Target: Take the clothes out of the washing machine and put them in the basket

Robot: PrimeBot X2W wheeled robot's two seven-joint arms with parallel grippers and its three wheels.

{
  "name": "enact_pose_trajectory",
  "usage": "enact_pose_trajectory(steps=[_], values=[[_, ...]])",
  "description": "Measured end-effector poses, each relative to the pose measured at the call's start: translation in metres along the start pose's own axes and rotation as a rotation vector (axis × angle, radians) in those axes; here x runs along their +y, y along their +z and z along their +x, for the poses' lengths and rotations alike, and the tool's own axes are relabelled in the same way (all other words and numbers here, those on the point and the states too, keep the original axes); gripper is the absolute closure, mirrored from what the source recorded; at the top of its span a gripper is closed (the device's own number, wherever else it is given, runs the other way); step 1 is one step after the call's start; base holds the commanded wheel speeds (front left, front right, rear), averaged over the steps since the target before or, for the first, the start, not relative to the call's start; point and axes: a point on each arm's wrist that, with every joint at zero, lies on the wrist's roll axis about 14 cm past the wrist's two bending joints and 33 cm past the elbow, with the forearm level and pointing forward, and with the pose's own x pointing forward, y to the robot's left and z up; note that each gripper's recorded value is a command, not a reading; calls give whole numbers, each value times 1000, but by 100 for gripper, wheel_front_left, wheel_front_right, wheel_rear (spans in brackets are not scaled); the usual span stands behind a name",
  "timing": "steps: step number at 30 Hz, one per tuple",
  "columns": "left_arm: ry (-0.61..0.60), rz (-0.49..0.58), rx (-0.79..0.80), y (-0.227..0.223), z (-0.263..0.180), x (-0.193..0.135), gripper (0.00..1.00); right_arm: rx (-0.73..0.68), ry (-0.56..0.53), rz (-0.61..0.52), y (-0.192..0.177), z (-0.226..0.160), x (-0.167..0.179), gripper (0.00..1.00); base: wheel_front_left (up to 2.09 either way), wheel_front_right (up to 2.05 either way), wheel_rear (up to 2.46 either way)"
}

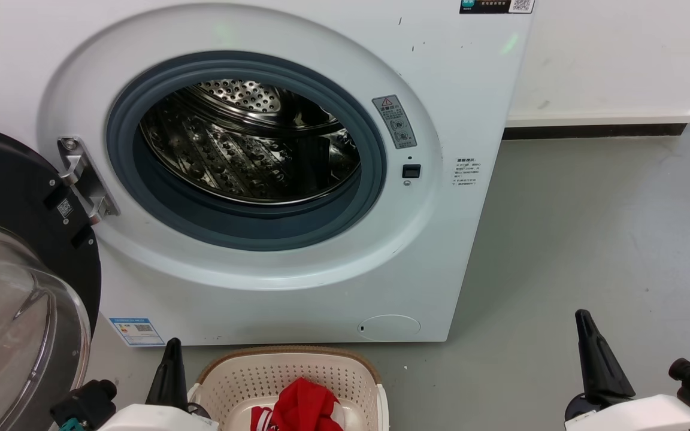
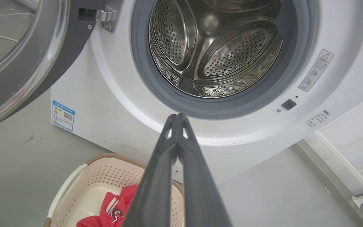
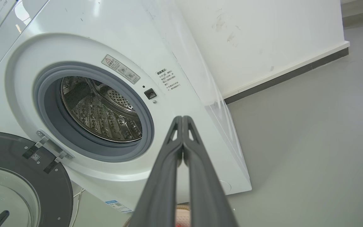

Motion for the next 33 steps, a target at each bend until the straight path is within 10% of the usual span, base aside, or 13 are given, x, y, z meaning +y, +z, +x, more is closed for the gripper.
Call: enact_pose_trajectory(steps=[33], values=[[2,-456,35,5,17,2,100,22,-77,453,-1,18,-18,100,0,0,0]])
